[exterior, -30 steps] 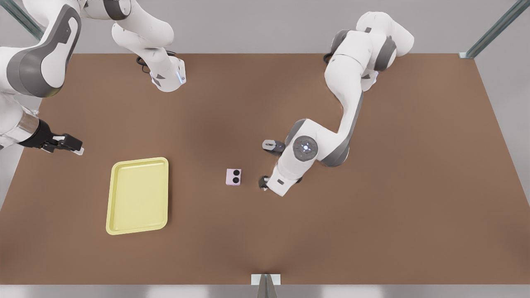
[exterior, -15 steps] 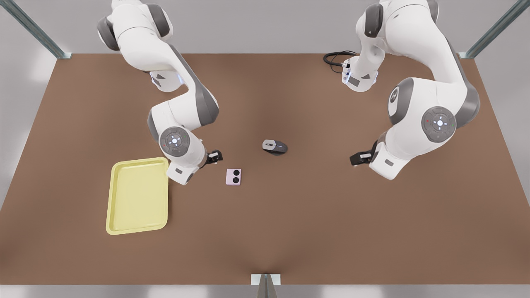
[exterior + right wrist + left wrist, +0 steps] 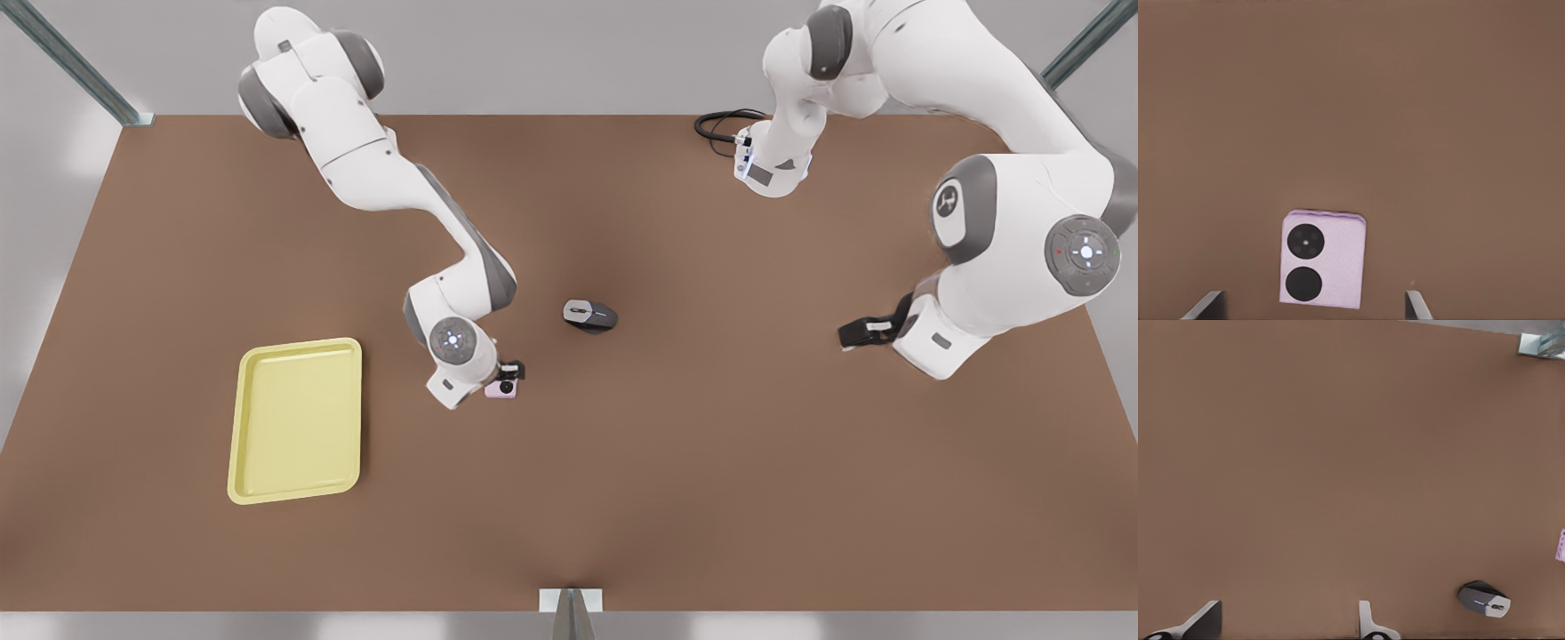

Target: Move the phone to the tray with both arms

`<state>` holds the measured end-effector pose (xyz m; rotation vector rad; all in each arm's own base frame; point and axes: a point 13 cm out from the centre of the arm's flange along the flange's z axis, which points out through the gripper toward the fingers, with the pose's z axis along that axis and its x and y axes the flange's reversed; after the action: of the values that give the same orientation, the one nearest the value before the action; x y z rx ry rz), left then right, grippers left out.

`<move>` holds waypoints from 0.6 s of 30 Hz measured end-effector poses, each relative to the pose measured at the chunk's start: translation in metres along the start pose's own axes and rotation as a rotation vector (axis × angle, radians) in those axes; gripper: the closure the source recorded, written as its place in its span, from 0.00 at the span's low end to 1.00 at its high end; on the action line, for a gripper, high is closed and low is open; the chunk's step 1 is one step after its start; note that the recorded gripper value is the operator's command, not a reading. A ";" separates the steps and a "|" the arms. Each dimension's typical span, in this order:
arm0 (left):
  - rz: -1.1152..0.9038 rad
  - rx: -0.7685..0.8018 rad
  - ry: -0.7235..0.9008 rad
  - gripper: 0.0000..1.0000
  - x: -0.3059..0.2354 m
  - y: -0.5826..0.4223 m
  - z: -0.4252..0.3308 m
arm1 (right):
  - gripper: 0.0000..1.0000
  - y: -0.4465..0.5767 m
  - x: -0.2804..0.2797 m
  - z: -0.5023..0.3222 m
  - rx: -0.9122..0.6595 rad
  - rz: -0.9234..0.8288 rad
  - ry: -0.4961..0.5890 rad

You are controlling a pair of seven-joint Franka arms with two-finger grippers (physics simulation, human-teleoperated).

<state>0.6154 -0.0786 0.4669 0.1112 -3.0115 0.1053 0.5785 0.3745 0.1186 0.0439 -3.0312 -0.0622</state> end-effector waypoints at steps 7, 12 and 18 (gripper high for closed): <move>0.106 -0.046 -0.023 0.00 0.033 0.039 0.012 | 0.00 0.005 -0.003 0.043 -0.019 0.063 -0.039; 0.123 -0.074 -0.036 0.00 0.021 0.052 0.019 | 0.00 0.000 0.001 0.059 0.013 0.055 -0.063; 0.152 -0.083 -0.044 0.00 0.016 0.054 0.022 | 0.00 0.000 -0.001 0.076 0.018 0.067 -0.079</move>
<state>0.5932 -0.0279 0.4441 -0.1245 -3.0594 -0.0080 0.5717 0.3771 0.0434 -0.0595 -3.1094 -0.0316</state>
